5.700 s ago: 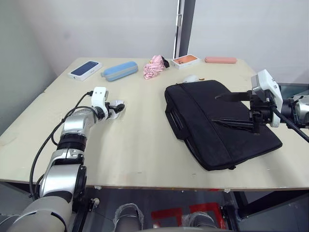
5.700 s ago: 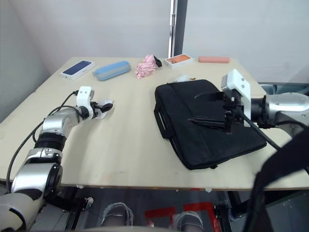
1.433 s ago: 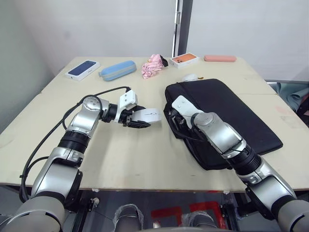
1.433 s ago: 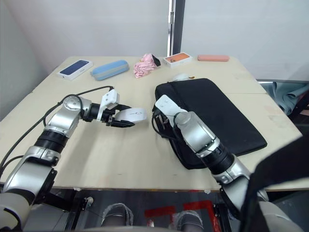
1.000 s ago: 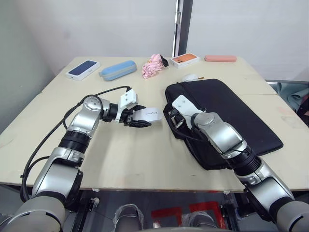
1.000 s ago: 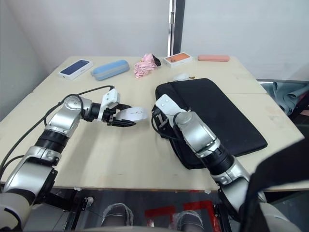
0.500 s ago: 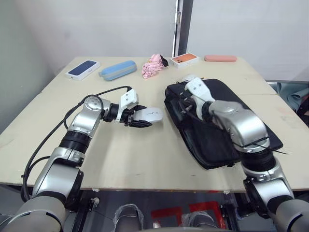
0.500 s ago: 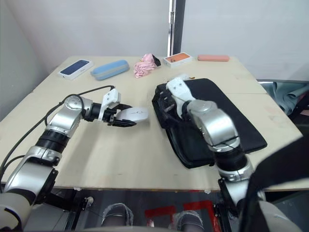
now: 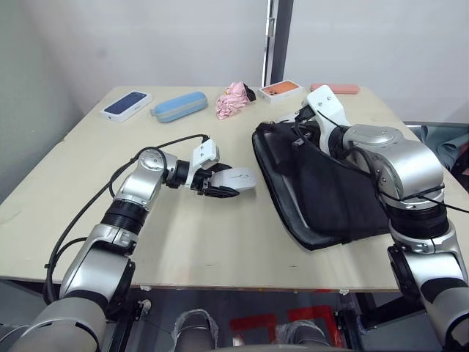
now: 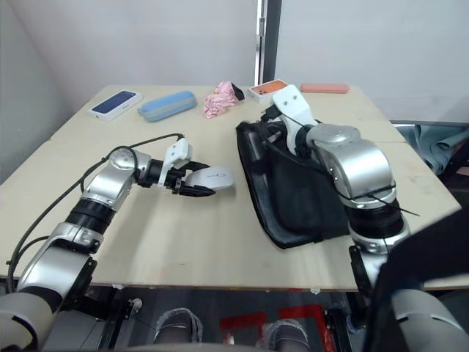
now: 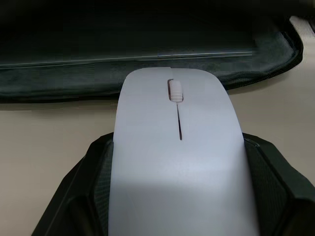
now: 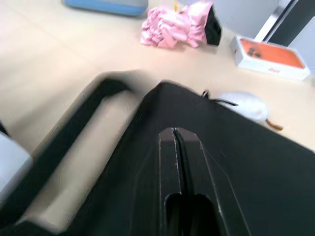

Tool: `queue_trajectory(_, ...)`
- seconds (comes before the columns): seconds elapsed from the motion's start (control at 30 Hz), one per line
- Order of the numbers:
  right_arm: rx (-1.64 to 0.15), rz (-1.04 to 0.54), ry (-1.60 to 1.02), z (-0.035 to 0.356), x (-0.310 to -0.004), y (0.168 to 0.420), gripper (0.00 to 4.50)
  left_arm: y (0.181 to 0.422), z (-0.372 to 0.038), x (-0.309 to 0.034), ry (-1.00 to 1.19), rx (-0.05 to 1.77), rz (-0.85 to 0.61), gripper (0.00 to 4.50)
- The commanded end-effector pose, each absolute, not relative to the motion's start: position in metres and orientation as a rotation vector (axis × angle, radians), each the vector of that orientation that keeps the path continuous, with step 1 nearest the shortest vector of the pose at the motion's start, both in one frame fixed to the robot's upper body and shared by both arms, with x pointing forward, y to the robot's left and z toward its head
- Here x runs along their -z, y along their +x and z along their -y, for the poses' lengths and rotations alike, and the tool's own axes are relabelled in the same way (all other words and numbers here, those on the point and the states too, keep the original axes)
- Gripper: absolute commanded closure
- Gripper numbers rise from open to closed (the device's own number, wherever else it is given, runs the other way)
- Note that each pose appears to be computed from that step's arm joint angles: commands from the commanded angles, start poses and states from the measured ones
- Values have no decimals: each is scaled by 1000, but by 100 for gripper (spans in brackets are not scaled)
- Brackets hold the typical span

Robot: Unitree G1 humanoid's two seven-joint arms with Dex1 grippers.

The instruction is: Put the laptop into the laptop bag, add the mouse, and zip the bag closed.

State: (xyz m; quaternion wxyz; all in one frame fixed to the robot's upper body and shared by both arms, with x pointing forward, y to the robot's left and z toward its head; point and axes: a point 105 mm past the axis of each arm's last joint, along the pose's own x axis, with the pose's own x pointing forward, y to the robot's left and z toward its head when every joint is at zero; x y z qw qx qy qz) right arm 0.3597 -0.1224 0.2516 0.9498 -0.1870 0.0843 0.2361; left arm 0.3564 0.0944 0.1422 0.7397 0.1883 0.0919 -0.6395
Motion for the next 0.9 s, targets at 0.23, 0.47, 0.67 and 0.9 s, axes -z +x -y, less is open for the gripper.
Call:
queue_trajectory(0.23,-468,-157,-366,125,-249,358,396,359,-88,-149,443,1417,-163,163)
queue_trajectory(0.47,-543,-292,-284,108,-203,346,166,360,-117,-152,493,1377,-206,163)
queue_trajectory(0.67,-594,-420,-307,86,-165,341,33,353,-153,-153,547,1351,-271,163)
queue_trajectory(0.9,-579,-399,-359,75,-161,354,33,348,-167,-151,559,1322,-298,163)
